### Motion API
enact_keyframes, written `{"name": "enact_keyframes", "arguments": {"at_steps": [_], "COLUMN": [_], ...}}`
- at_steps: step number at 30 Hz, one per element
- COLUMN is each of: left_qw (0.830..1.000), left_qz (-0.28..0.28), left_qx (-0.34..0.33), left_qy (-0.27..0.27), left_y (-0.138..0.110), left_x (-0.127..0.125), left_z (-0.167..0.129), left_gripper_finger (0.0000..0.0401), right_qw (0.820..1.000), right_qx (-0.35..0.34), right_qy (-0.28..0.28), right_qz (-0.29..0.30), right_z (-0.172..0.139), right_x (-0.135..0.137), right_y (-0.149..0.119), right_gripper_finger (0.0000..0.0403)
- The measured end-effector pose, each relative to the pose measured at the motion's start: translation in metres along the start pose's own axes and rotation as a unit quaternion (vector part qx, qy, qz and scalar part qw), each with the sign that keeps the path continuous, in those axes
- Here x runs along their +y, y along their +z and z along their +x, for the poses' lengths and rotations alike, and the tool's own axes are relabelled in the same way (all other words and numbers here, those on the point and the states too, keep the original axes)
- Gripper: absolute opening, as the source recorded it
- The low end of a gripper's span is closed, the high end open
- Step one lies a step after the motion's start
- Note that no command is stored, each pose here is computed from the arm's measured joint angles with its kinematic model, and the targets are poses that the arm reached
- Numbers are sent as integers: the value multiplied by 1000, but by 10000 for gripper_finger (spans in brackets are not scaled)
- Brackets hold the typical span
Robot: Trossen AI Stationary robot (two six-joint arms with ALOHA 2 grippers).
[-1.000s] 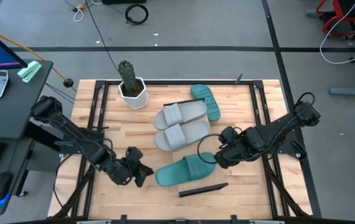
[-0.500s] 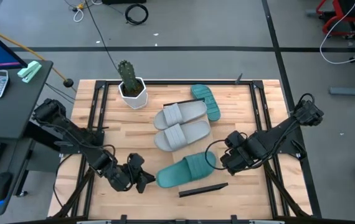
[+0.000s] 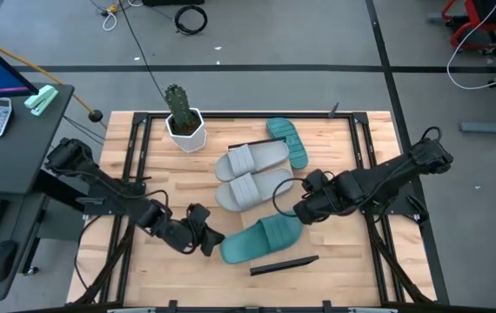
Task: Pick and place slides into the shelf
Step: Put the bottom green slipper on the shelf
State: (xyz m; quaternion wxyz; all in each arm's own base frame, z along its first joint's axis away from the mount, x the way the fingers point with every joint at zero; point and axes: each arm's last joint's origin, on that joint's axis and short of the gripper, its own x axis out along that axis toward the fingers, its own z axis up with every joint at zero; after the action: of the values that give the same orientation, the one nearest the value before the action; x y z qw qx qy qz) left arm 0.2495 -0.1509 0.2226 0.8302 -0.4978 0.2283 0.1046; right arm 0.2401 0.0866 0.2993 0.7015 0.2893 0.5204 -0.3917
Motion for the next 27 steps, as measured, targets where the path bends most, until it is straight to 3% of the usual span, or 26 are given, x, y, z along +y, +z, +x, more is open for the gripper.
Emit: {"name": "enact_keyframes", "arguments": {"at_steps": [12, 20, 27], "left_qw": [999, 999, 999], "left_qz": [-36, -32, -25], "left_qx": [3, 31, 35], "left_qy": [-6, -30, -31], "left_y": [23, 15, 9], "left_x": [3, -3, -4], "left_z": [10, 7, 4], "left_gripper_finger": [84, 79, 60], "right_qw": [998, 992, 991], "right_qx": [-32, -57, -61], "right_qy": [61, 110, 110], "right_qz": [-13, -33, -36], "right_z": [0, -2, 0], "right_x": [12, 22, 22], "right_y": [7, 12, 19], "right_gripper_finger": [109, 109, 109]}}
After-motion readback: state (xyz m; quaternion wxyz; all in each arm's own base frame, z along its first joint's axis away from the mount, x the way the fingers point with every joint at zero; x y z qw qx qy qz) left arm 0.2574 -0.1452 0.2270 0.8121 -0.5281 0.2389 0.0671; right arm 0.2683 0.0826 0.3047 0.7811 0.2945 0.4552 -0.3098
